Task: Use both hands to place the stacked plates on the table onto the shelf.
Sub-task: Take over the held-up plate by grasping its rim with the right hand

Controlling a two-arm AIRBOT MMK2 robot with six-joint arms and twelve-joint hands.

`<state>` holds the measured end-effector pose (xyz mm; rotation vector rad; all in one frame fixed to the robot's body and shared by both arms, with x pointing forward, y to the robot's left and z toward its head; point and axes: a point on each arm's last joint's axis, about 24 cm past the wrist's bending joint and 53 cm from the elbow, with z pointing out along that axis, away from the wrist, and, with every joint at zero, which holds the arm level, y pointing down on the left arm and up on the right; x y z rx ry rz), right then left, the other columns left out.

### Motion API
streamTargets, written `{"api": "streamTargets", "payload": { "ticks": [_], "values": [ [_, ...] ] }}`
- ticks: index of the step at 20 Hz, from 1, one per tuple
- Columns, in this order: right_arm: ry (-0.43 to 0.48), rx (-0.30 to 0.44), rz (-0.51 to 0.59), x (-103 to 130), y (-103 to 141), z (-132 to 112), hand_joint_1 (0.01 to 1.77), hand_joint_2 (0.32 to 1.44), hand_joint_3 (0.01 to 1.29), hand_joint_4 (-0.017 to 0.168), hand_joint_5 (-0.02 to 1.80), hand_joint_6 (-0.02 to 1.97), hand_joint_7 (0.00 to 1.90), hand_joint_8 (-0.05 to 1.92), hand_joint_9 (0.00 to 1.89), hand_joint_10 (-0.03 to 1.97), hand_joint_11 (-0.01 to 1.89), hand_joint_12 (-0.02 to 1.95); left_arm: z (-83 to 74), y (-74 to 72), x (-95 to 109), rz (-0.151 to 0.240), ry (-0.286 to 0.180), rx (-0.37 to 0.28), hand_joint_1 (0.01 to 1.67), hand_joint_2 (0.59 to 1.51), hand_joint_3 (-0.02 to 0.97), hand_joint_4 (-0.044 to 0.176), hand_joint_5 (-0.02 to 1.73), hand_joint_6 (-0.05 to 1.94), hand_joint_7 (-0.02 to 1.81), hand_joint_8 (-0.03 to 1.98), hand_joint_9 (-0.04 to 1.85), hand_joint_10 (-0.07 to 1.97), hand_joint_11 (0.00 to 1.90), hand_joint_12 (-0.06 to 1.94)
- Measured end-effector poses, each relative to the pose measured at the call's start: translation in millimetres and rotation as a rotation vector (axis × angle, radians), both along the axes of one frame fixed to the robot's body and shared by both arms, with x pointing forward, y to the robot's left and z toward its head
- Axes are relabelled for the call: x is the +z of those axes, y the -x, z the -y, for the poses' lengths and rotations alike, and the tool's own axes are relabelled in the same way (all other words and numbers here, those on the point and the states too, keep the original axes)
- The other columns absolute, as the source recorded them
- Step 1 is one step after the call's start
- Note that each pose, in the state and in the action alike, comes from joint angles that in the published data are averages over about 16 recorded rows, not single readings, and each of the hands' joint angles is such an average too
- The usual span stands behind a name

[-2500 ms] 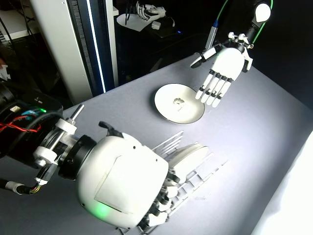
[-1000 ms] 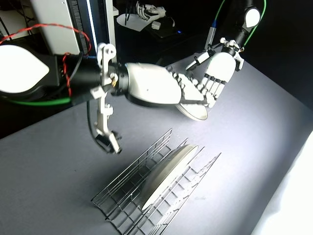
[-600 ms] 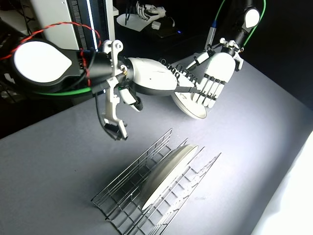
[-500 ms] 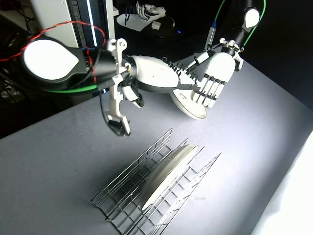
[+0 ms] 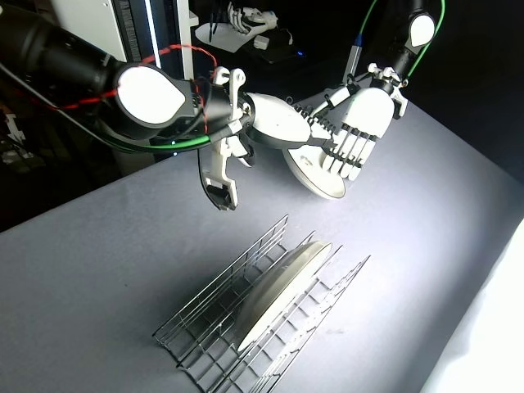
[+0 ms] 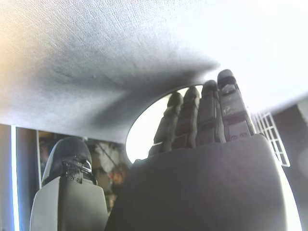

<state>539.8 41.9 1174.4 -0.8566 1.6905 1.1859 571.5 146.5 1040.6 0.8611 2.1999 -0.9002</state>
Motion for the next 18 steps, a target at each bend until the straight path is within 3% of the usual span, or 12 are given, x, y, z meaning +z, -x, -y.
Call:
{"api": "streamTargets", "payload": {
  "ticks": [11, 18],
  "values": [
    [0.044, -0.006, -0.047, -35, -8, -30, 1.21, 1.08, 0.01, 0.003, 0.03, 0.03, 0.02, 0.01, 0.01, 0.0, 0.02, 0.17, 0.5, -0.7, 1, 0.003, 0.0, -0.002, 0.02, 1.058, 0.021, -0.005, 0.02, -0.01, -0.01, -0.02, -0.01, -0.03, 0.02, 0.01],
    [0.06, -0.01, -0.063, -45, -8, -39, 1.23, 1.13, 0.02, 0.003, 0.1, 0.03, 0.07, 0.01, 0.06, 0.02, 0.02, 0.43, 0.0, -1.6, 1, 0.004, 0.0, -0.001, 0.01, 1.055, 0.021, -0.003, 0.02, -0.01, -0.01, -0.02, -0.01, -0.03, 0.02, 0.01]
  ]
}}
